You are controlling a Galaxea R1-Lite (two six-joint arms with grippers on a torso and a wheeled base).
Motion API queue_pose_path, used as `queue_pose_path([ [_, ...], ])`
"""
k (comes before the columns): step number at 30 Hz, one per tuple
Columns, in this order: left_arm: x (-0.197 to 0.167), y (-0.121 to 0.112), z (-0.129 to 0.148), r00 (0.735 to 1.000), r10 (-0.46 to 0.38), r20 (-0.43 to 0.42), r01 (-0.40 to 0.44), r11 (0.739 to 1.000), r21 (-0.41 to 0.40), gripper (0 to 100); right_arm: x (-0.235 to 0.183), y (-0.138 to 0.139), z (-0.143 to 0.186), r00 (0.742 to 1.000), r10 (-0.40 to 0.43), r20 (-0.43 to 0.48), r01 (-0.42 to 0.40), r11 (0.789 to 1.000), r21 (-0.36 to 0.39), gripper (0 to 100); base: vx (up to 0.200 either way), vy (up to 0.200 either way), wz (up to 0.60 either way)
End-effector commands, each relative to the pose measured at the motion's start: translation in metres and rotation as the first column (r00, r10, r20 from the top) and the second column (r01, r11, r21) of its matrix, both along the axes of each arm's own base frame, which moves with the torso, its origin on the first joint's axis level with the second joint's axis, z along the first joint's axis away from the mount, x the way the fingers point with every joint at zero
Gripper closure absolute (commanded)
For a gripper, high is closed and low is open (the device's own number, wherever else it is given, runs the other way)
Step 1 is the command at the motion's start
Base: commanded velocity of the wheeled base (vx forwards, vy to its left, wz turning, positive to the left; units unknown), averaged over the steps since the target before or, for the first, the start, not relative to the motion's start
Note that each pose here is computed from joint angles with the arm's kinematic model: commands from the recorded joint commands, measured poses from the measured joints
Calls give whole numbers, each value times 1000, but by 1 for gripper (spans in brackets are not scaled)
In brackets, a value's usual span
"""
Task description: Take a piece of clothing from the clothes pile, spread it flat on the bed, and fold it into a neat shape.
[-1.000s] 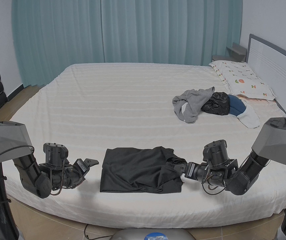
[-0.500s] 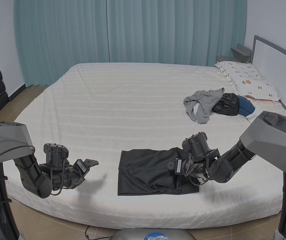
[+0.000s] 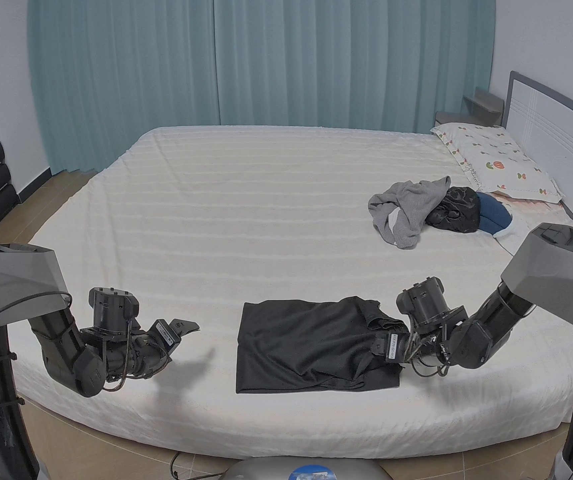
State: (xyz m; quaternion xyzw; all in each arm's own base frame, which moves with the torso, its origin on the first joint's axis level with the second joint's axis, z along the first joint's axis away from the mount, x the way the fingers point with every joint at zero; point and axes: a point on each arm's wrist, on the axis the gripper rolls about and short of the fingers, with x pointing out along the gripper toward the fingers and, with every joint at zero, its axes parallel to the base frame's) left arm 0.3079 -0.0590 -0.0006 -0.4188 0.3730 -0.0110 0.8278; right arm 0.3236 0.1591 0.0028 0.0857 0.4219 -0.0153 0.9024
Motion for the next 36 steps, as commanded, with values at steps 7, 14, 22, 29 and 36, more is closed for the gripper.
queue_pose_path([
  [7, 0, 0, -1, 1000, 0, -1, 0, 1000, 2, 0, -45, -51, 14, 998, -55, -36, 55, 998, 20, 0, 0, 0, 0],
  [14, 0, -1, -1, 1000, -3, -1, 3, 1000, 3, 0, -54, -65, 9, 997, -59, -44, 60, 998, 35, 0, 0, 0, 0],
  [22, 1, -1, -3, 1000, -4, -3, 4, 1000, 8, 0, -30, -49, 39, 986, -26, 163, 0, 988, 154, 0, 0, 0, 0],
  [29, 1, -1, -3, 1000, -2, -3, 2, 1000, 8, 0, -2, 0, 36, 983, -26, 179, -31, 949, 313, 0, 0, 0, 0],
  [36, 0, -1, -3, 1000, -3, -4, 3, 1000, 9, 0, 24, 43, 14, 990, 4, 139, -56, 924, 377, 0, 0, 0, 0],
])
